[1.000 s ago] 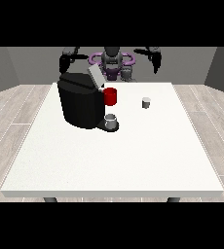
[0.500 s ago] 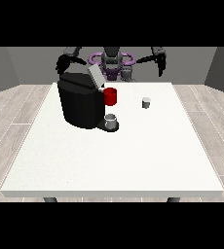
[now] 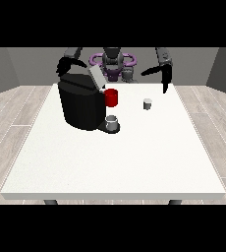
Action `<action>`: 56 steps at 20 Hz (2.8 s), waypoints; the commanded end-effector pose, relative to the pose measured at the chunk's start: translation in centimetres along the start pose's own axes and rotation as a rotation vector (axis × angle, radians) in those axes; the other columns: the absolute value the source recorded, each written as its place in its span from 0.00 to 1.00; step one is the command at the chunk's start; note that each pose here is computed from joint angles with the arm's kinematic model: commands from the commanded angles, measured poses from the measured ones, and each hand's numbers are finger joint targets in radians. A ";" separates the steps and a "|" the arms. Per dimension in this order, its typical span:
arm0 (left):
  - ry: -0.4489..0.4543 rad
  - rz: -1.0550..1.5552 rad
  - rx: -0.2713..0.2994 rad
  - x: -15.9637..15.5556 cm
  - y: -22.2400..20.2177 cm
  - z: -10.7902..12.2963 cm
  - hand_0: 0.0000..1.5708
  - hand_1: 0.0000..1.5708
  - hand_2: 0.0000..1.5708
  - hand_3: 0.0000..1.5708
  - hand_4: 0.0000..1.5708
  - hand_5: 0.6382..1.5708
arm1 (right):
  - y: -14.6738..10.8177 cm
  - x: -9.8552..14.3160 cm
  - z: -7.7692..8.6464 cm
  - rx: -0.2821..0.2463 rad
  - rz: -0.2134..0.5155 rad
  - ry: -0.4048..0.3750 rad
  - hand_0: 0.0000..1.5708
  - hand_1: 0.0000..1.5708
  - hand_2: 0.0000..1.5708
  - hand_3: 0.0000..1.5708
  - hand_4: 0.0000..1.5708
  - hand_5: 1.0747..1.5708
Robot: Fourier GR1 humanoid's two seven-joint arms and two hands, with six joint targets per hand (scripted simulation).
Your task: Insert the coffee pod into the coffee machine and close the lid
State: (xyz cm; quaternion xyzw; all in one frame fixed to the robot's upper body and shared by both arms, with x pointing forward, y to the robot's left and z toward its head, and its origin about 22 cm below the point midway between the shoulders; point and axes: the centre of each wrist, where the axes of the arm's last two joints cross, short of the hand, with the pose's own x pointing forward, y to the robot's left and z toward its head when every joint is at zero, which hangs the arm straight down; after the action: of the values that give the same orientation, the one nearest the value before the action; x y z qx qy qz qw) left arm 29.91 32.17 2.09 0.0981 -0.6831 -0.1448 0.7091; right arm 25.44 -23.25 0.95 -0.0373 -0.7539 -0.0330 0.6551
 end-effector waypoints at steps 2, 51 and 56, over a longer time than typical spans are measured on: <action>0.033 -0.025 0.006 -0.1 -0.2 -2.2 0.00 0.00 0.00 0.00 0.00 1.00 | 0.2 -0.4 -1.4 -0.019 -0.038 -0.020 0.00 0.00 0.00 0.00 0.16 1.00; 0.087 -0.710 -0.034 -4.2 -2.1 -6.3 0.75 0.75 0.82 0.75 0.26 1.00 | 1.9 -1.0 -4.5 -0.028 0.018 0.100 0.00 0.00 0.00 0.00 0.26 1.00; 0.009 -0.657 -0.118 -2.5 -3.9 -7.3 0.93 0.93 0.93 0.90 0.39 1.00 | 0.3 -4.4 -2.0 -0.062 0.010 0.177 0.00 0.00 0.00 0.00 0.27 1.00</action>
State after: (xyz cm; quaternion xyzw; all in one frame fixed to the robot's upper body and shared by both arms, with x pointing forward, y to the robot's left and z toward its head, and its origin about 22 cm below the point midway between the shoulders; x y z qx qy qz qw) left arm 36.47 31.31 -2.03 0.3026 -0.5943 -0.3814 0.6401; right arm 29.29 -22.54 -0.65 -0.0512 -0.7131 -0.0443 0.6978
